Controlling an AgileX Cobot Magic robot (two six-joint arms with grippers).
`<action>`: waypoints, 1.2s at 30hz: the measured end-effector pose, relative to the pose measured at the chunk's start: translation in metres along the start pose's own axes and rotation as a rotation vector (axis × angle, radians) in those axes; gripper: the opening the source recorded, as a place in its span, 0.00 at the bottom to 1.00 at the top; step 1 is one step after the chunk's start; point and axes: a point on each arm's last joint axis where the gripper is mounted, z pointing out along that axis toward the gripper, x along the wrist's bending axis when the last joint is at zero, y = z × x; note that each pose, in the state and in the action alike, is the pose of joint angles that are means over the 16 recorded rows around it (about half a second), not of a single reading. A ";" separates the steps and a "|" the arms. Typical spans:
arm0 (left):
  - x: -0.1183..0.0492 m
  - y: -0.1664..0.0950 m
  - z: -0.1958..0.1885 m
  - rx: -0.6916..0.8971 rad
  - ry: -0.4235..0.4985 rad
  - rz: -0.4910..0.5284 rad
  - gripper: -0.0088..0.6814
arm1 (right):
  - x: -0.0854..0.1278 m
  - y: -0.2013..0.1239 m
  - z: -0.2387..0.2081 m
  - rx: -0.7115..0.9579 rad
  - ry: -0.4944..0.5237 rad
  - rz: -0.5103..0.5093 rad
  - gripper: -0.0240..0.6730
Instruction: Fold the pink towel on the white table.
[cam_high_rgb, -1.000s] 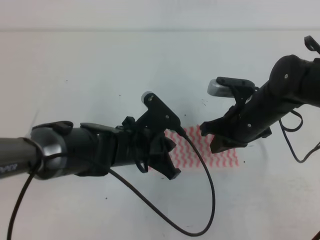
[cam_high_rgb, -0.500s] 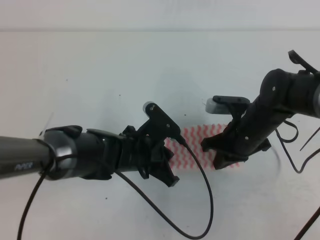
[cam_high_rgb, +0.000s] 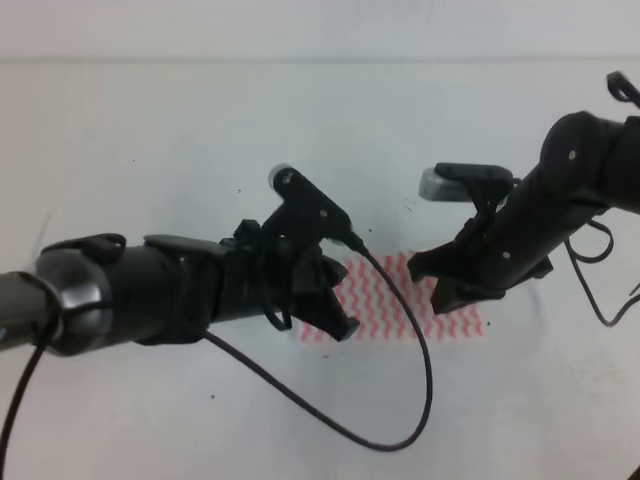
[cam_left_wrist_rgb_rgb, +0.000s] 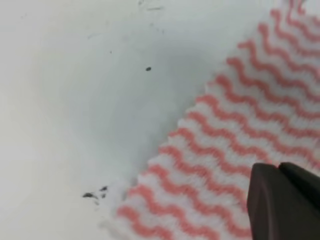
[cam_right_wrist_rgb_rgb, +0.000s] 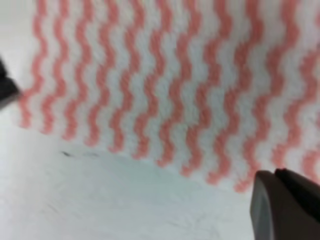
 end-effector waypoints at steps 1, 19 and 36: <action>0.002 0.001 -0.002 -0.008 -0.005 -0.015 0.01 | 0.001 0.000 -0.002 -0.008 0.000 -0.001 0.01; 0.016 -0.028 0.004 0.079 -0.197 -0.252 0.01 | 0.004 0.001 -0.013 -0.048 0.005 0.005 0.01; 0.018 -0.039 0.009 0.170 -0.179 -0.261 0.01 | 0.004 0.001 -0.012 -0.042 0.006 0.007 0.01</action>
